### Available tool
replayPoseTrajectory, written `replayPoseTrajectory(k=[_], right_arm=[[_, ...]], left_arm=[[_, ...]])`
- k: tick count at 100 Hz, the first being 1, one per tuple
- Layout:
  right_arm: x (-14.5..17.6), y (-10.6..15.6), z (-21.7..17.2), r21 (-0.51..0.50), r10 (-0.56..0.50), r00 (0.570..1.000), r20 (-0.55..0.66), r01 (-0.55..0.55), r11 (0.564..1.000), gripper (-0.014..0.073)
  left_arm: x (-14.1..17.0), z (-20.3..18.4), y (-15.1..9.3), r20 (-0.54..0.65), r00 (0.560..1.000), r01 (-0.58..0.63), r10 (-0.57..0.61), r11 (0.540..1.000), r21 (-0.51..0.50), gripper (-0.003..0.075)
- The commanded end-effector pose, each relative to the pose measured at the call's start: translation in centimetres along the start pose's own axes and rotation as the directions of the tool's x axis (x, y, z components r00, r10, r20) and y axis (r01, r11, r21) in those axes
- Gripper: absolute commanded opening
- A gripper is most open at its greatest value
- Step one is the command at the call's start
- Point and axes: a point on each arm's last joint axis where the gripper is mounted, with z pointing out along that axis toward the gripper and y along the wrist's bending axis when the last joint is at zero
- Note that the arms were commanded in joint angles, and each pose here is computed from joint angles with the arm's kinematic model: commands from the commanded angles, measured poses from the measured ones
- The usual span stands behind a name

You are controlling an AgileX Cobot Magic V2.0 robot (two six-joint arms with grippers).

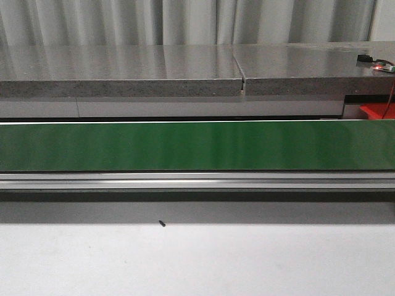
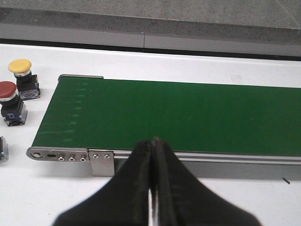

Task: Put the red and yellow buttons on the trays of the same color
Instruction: 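Carry the second red button with the right gripper into the red tray, then release the button and raise the right gripper from the red tray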

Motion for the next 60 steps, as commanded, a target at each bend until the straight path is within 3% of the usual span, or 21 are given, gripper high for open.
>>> replayPoseTrajectory(k=[1,28,60], right_arm=[[-1.6,-0.4,-1.3,-0.003,0.002,0.995,0.104,-0.002,1.000,0.0134],[-3.3,-1.5,3.6,-0.018,0.023,0.995,0.095,-0.022,1.000,0.0134],[-2.9,-2.6,7.5,-0.018,0.043,0.998,0.047,-0.042,0.999,0.0134]], left_arm=[[-1.4,-0.3,-0.2,0.097,0.995,-0.002,0.000,1.000,0.020,-0.0020],[-1.4,-0.3,-0.2,0.097,0.995,-0.002,0.000,1.000,0.020,-0.0020],[-1.4,-0.3,-0.2,0.097,0.995,-0.002,0.000,1.000,0.020,-0.0020]])
